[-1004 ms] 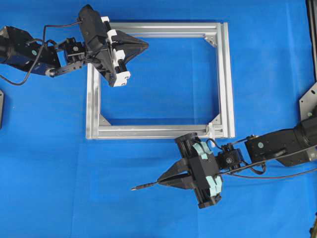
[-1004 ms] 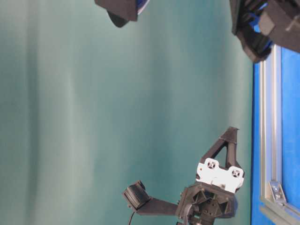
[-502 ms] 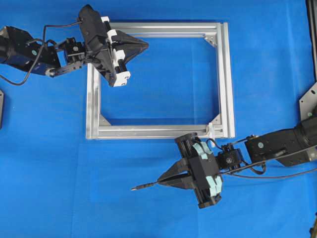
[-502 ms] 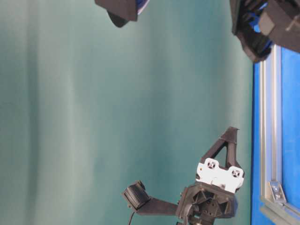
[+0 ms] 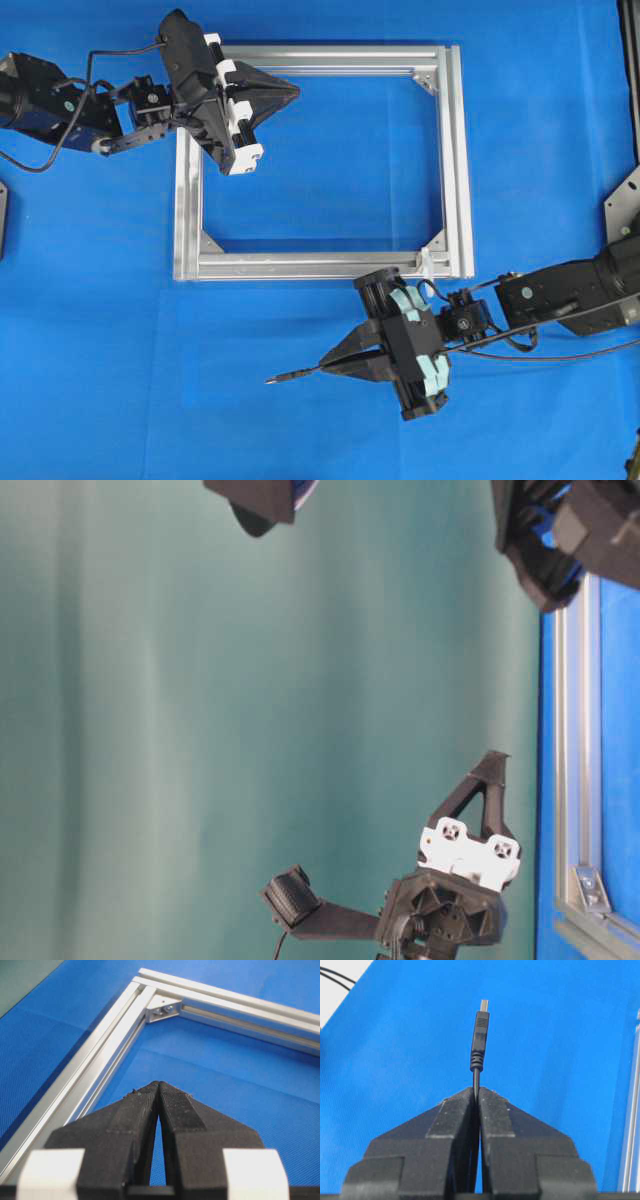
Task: Insert the wire through the string loop located on the right side.
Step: 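Move the held cable right and aim the plug at the white zip-tie loop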
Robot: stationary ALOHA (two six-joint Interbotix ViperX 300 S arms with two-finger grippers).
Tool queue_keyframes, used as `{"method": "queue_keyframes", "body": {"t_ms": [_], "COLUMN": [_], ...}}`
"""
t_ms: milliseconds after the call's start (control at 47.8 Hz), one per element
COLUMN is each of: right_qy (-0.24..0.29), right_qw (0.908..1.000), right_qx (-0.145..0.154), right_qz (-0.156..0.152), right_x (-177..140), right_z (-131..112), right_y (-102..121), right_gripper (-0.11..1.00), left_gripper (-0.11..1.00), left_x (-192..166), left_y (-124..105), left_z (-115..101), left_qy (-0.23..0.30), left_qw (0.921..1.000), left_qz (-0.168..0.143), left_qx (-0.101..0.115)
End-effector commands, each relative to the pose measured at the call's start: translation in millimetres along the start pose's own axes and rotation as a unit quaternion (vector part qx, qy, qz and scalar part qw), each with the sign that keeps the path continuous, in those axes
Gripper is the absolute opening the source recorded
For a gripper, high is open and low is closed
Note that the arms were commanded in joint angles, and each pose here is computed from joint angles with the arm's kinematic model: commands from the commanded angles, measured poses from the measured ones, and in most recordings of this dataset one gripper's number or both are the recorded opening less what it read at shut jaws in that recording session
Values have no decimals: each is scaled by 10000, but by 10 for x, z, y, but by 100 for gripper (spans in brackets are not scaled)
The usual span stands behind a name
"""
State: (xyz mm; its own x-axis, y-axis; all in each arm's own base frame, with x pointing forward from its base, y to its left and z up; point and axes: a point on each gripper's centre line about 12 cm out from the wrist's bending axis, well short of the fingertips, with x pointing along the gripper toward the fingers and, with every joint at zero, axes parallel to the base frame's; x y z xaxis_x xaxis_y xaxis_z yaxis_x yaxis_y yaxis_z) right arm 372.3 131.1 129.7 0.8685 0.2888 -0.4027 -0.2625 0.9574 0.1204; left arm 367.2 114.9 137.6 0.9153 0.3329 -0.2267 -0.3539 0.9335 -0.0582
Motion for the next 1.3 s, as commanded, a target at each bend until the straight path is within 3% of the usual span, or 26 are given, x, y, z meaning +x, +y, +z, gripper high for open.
{"method": "queue_keyframes", "body": {"t_ms": [0, 439, 920, 1276], "right_qy": [-180, 129, 253, 311], "right_qw": [9998, 9994, 9991, 9988], "right_qx": [3, 308, 340, 370], "right_qz": [97, -10, 37, 110], "right_x": [-106, -839, -1742, -2032], "right_z": [118, -290, -689, -834], "right_y": [83, 54, -58, -84], "right_gripper": [-4, -4, -4, -4], "left_gripper": [0, 0, 0, 0], "left_x": [-22, -19, -22, -22], "left_y": [-6, -6, -7, -8], "left_z": [164, 170, 164, 164], "left_qy": [-245, -252, -245, -245], "left_qw": [9997, 9997, 9997, 9997], "left_qz": [-14, -15, -19, -24], "left_qx": [-25, -18, -4, 9]}}
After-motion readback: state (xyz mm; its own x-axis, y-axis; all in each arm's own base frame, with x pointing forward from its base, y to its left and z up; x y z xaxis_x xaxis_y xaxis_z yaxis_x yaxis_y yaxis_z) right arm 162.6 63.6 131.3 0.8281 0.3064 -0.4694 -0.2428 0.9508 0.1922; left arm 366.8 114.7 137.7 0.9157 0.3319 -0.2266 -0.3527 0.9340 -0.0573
